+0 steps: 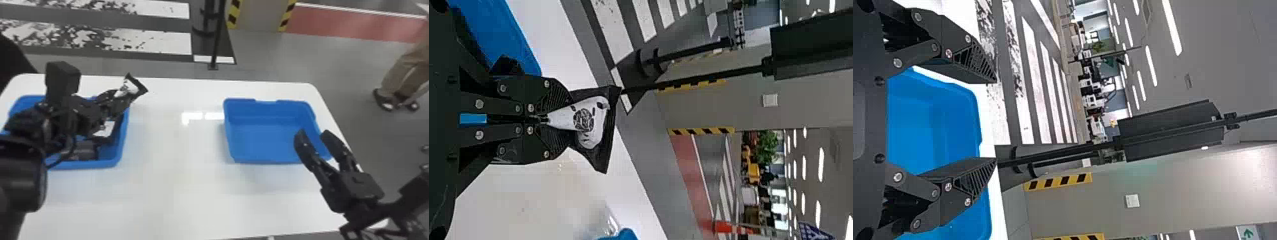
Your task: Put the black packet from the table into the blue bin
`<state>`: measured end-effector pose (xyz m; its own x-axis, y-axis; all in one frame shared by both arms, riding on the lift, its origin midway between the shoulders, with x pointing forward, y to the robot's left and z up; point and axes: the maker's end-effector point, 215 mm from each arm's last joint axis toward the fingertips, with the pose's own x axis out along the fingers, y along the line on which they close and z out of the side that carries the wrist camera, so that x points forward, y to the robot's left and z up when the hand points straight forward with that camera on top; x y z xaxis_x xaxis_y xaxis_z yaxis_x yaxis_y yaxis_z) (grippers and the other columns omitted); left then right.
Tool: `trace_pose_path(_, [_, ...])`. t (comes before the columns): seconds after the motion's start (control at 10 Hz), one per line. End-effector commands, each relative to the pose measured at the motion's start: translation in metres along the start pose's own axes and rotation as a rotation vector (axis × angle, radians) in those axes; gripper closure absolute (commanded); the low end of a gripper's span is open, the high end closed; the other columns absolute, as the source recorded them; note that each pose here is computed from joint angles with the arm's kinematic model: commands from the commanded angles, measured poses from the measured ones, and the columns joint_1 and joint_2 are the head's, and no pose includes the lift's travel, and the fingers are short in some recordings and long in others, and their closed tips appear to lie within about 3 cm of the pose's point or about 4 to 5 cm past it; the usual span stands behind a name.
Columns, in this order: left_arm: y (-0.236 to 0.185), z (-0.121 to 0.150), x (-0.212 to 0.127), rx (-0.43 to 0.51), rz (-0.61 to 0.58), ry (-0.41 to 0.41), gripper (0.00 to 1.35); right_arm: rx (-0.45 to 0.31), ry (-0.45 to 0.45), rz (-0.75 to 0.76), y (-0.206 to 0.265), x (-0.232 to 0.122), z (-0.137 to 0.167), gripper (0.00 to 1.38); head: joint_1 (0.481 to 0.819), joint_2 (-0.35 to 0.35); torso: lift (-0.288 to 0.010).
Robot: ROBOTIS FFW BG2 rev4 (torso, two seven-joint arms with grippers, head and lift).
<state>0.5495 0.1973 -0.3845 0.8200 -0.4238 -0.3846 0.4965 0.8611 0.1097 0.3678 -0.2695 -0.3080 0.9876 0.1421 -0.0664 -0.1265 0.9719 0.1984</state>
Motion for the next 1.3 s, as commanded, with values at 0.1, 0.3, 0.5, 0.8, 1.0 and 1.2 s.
trace_pose_path(0.1, [0.039, -0.037, -0.045, -0.017, 0.106, 0.052, 1.10, 0.003, -0.005, 0.000, 0.000, 0.001, 0.002, 0.51, 0.695, -0.057, -0.110])
trace_pose_path(0.3, [0.056, -0.070, -0.069, -0.066, 0.155, 0.103, 0.75, 0.000, -0.002, 0.001, 0.001, 0.000, 0.001, 0.51, 0.695, -0.012, -0.110])
trace_pose_path(0.5, [0.075, -0.064, -0.094, -0.035, 0.225, 0.058, 0.05, -0.001, -0.006, 0.002, 0.001, 0.001, 0.003, 0.51, 0.695, 0.037, -0.110])
trace_pose_path(0.8, [0.085, -0.052, -0.135, -0.049, 0.277, -0.040, 0.19, 0.002, -0.004, 0.002, 0.002, 0.000, 0.002, 0.51, 0.695, 0.089, -0.110])
trace_pose_path(1.0, [0.061, -0.043, -0.162, -0.095, 0.267, -0.128, 0.19, 0.005, -0.003, 0.002, 0.002, 0.000, 0.001, 0.51, 0.695, 0.100, -0.110])
trace_pose_path(1.2, [0.034, -0.030, -0.191, -0.187, 0.264, -0.241, 0.19, 0.010, 0.001, 0.001, 0.001, -0.001, -0.001, 0.51, 0.695, 0.090, -0.110])
